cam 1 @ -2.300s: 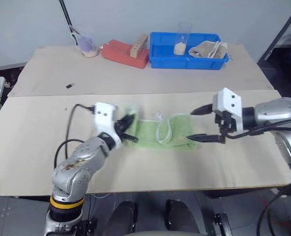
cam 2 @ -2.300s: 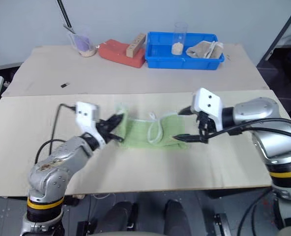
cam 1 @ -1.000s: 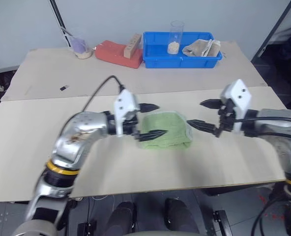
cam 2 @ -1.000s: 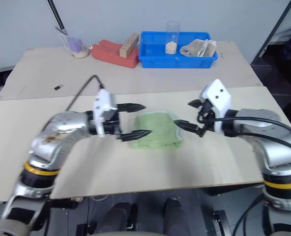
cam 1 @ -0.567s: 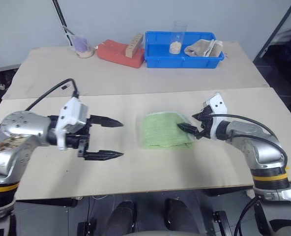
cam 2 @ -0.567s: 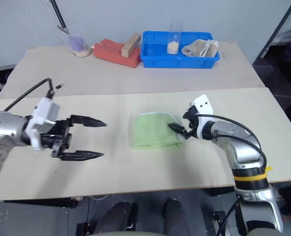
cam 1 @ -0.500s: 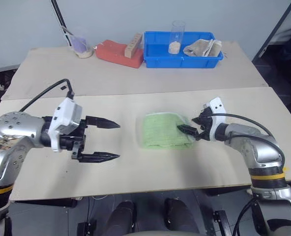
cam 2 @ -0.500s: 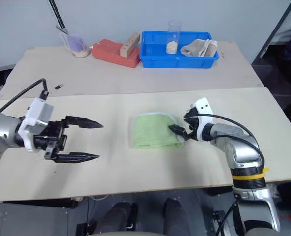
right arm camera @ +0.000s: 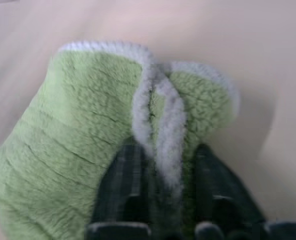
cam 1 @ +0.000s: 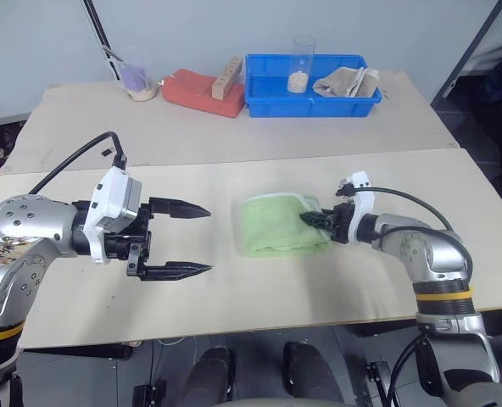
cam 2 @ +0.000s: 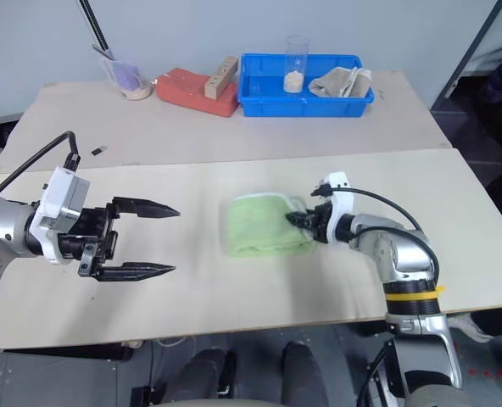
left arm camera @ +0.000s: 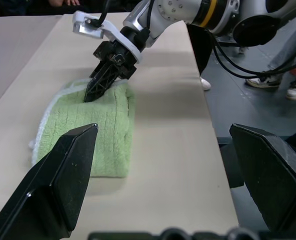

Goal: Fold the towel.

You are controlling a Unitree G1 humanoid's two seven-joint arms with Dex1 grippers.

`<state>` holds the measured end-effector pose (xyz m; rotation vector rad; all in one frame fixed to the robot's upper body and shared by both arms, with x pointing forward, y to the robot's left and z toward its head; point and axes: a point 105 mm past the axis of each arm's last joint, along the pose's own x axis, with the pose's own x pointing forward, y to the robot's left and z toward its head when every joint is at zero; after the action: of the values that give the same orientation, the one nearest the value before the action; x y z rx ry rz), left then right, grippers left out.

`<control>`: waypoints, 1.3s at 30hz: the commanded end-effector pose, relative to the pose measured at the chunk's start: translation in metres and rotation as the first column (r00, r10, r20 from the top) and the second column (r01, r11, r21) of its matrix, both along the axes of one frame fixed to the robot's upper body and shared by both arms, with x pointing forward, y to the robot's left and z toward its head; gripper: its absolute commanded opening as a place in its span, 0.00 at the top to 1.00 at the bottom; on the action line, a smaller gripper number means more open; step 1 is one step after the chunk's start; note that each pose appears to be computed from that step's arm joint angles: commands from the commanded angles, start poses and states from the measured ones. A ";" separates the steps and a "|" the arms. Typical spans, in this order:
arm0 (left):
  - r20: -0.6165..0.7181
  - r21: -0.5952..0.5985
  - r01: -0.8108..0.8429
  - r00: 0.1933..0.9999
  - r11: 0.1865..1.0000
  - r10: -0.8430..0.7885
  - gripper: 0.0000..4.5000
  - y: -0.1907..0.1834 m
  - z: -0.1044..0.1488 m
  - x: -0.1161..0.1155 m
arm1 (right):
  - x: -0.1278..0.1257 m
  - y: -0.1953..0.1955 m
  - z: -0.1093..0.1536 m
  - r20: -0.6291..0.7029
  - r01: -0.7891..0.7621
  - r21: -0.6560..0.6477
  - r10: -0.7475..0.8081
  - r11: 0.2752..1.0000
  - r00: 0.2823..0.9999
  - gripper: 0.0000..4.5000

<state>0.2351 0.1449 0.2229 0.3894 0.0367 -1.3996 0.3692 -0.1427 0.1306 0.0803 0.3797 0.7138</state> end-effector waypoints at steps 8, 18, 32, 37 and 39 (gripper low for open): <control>0.074 -0.064 0.013 0.997 0.998 -0.008 0.00 -0.010 0.021 0.012 | 0.055 -0.058 0.033 0.140 0.290 0.008 -0.288 0.957 0.947 1.00; 0.066 -0.067 0.003 0.998 0.998 0.002 0.00 -0.013 0.020 0.021 | 0.065 -0.082 0.022 0.088 0.419 -0.014 -0.416 0.908 0.905 0.46; 0.128 0.048 -0.573 0.816 0.818 0.563 0.00 0.076 -0.003 0.039 | -0.004 -0.060 0.101 0.396 -0.018 -0.271 0.128 0.963 0.909 0.00; 0.153 0.152 -0.691 0.723 0.707 0.674 0.00 0.128 -0.020 0.016 | -0.041 -0.068 0.087 0.311 -0.216 -0.520 0.419 0.826 0.853 0.00; 0.147 0.167 -0.722 0.692 0.672 0.707 0.00 0.142 -0.024 0.009 | -0.048 -0.074 0.081 0.272 -0.243 -0.552 0.447 0.798 0.852 0.00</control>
<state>0.2468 0.2797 0.1818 0.4712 0.3134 -0.6192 0.3277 -0.2220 0.1990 -0.5761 0.2371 0.9123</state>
